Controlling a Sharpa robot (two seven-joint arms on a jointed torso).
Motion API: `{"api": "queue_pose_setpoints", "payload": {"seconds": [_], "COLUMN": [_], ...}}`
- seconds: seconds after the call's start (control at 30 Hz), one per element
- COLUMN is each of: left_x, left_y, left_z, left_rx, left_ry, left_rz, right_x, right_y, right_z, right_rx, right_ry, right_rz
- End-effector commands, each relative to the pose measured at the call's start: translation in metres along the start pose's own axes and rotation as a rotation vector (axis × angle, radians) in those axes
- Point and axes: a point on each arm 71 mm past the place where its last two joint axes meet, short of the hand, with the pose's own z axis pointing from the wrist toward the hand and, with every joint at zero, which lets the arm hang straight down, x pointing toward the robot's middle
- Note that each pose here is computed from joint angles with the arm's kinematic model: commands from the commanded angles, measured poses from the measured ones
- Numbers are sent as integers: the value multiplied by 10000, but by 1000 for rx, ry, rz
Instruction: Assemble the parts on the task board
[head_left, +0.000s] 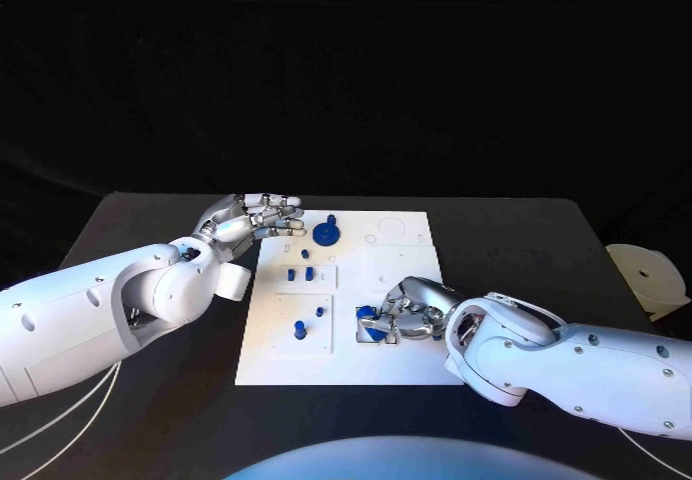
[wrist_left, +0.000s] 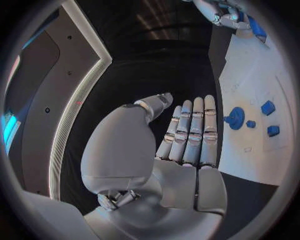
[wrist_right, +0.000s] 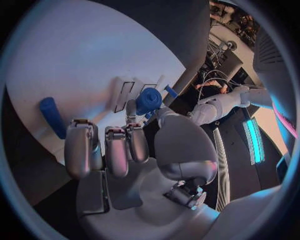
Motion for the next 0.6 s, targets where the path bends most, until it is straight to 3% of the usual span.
{"api": "queue_pose_setpoints", "payload": {"seconds": [0.03, 0.6], "left_x": [31, 19], "left_y": [-2, -3], "left_z": [0, -4], "left_rx": [2, 0], "left_ry": [24, 21], "left_rz": [-11, -9], "right_x": [10, 0], "right_y": [-1, 34], "right_z": [10, -38], "right_rx": [1, -38], "right_ry": [2, -27], "right_rz": [-7, 13]}}
